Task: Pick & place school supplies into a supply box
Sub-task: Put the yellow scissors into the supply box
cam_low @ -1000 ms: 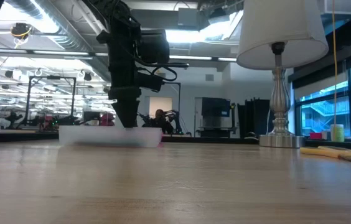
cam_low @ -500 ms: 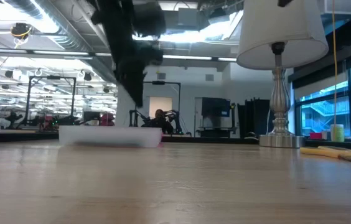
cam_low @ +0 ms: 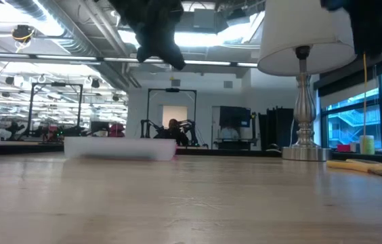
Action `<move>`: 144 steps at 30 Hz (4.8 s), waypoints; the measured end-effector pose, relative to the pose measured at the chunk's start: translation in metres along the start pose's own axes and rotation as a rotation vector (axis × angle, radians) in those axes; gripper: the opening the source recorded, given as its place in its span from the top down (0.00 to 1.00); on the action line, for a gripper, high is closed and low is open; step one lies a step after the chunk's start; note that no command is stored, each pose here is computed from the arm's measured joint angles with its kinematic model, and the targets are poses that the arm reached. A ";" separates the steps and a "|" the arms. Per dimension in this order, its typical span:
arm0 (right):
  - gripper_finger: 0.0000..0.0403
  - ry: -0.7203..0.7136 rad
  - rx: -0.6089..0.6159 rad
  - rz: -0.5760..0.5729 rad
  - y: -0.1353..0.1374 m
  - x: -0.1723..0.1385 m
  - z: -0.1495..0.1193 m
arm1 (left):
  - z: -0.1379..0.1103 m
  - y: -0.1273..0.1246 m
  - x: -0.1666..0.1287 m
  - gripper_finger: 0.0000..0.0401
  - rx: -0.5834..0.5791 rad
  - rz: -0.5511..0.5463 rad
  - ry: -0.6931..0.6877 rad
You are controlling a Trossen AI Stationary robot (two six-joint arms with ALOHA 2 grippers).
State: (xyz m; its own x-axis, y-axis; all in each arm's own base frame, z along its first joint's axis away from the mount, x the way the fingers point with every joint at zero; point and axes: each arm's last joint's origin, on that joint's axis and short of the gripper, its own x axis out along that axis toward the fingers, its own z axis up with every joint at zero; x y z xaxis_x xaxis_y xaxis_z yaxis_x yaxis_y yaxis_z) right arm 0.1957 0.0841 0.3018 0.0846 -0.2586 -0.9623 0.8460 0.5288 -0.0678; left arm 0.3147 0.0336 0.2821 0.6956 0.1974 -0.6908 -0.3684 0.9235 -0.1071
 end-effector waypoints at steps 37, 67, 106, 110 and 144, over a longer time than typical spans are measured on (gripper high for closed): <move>0.44 -0.021 0.389 -0.007 -0.022 0.154 0.002 | -0.010 -0.039 -0.006 0.87 0.051 -0.102 -0.007; 0.64 -0.072 0.401 0.054 -0.031 0.184 -0.005 | -0.010 -0.039 -0.006 0.88 0.058 -0.102 -0.009; 0.80 -0.254 -0.241 0.328 0.024 0.085 0.045 | -0.007 -0.090 -0.032 0.89 -0.122 -0.337 -0.174; 0.80 -0.373 -0.302 0.344 0.022 0.044 0.058 | -0.007 -0.098 -0.060 0.89 -0.144 -0.395 -0.238; 0.79 -1.219 -0.802 1.590 0.047 -0.143 0.054 | 0.022 -0.152 -0.029 0.52 0.008 -0.932 -0.803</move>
State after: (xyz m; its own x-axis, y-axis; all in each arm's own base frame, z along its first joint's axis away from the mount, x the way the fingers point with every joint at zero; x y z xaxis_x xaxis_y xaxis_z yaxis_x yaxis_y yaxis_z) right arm 0.2518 0.1019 0.4501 0.7898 0.5485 0.2745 -0.5768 0.8164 0.0281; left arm 0.3637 -0.1054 0.3340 0.8736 -0.3951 0.2840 0.4745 0.8211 -0.3173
